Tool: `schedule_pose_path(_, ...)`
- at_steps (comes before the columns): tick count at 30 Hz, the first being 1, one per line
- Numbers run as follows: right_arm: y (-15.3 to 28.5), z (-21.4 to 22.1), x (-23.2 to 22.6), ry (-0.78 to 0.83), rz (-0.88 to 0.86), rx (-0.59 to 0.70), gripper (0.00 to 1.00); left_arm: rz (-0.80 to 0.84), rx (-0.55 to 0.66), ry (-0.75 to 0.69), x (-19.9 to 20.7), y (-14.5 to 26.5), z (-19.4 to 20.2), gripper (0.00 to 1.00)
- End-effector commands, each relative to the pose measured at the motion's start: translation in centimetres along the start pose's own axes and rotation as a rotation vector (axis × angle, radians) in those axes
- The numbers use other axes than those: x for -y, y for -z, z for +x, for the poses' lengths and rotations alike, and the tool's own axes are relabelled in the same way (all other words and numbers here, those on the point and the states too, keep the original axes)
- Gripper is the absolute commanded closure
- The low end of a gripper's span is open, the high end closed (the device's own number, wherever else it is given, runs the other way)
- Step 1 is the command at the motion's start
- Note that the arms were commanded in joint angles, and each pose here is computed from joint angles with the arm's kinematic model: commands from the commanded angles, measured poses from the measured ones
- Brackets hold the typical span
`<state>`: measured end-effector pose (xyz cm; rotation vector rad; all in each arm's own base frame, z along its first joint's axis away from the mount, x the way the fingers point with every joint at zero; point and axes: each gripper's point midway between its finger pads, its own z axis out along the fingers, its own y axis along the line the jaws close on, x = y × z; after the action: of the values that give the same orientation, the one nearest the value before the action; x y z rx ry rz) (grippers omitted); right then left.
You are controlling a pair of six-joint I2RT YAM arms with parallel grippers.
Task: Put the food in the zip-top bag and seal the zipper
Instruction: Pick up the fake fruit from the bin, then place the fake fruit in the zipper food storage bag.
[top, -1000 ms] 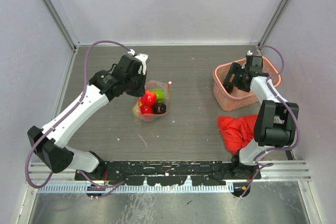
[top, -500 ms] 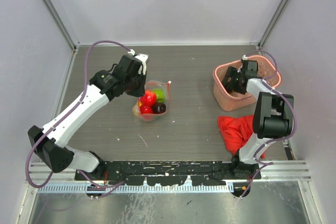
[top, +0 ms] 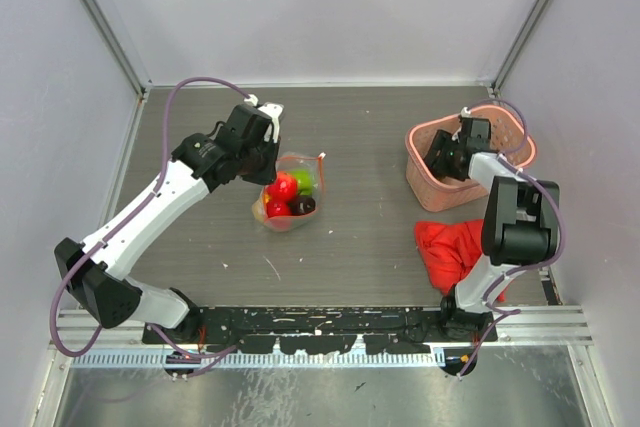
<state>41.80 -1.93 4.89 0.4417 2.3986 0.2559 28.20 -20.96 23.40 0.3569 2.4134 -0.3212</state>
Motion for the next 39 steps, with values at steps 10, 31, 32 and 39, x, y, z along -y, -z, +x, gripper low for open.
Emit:
schedule_pose_path(10,9.6,-6.0,-2.5,0.012,-0.011,0.228,0.57,0.009,0.073,-0.005,0.1,1.3,-2.0,1.00)
schedule_pose_path(31,23.0,-3.4,-22.8,0.323,-0.377,0.360,0.58,0.026,0.081,-0.002,0.5,1.0,-2.2,1.00)
schedule_pose_path(32,23.5,-2.8,-24.2,0.339,-0.414,0.361,0.58,0.029,0.080,-0.001,0.5,1.0,-2.2,1.00)
schedule_pose_path(39,27.1,2.3,-32.5,0.437,-0.681,0.351,0.58,0.038,0.082,0.001,0.7,1.0,-2.3,1.00)
